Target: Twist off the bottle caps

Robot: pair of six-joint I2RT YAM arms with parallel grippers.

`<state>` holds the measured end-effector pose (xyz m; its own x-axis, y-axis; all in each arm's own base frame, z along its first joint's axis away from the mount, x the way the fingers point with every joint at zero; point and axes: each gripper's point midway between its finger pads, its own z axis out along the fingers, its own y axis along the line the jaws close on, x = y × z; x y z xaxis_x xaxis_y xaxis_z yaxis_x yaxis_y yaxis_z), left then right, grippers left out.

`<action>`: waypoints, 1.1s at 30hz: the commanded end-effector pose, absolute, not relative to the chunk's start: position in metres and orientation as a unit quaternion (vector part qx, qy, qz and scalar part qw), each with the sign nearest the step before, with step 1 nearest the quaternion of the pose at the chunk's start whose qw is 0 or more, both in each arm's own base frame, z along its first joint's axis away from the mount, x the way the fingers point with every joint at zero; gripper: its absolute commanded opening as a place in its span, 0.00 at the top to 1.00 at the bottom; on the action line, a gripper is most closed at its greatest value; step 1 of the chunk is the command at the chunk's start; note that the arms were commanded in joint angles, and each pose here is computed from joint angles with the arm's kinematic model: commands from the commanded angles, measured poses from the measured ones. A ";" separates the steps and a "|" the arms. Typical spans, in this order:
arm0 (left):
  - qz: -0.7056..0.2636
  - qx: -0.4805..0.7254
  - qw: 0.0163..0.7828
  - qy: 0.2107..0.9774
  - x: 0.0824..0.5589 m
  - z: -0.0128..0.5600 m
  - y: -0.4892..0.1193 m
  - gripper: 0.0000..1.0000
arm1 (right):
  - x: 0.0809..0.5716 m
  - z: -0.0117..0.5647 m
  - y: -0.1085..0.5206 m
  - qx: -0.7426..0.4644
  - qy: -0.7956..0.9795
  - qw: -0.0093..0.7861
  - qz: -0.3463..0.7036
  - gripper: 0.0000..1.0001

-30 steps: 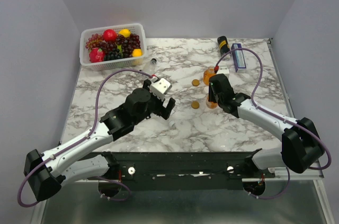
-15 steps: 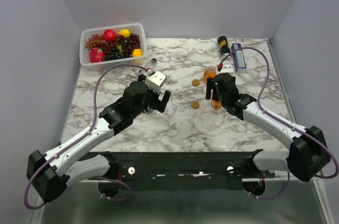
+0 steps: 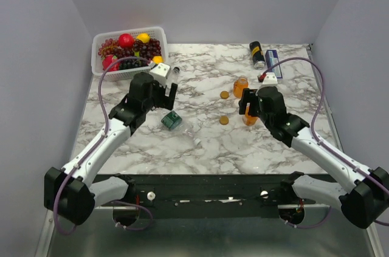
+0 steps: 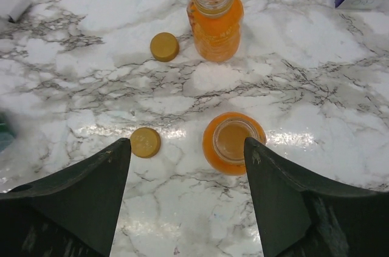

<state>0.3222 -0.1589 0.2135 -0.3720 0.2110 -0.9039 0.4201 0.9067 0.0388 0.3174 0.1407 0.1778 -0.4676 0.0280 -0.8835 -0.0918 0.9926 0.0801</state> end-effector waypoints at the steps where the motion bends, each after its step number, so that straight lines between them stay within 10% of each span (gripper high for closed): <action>1: -0.104 0.168 0.489 0.849 0.360 0.202 -0.137 0.01 | 0.301 0.198 0.152 -0.033 0.841 0.527 0.121 0.18; 33: -0.046 0.169 0.321 0.931 0.513 0.062 -0.145 0.11 | 0.238 0.236 0.151 -0.080 0.783 0.572 0.230 0.17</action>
<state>0.5155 -0.1448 0.0729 -0.7041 0.2774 -0.6537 0.3485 0.9370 0.0222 0.2427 0.1503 0.2486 -0.3004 0.1702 -0.9385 -0.3785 0.8819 0.2811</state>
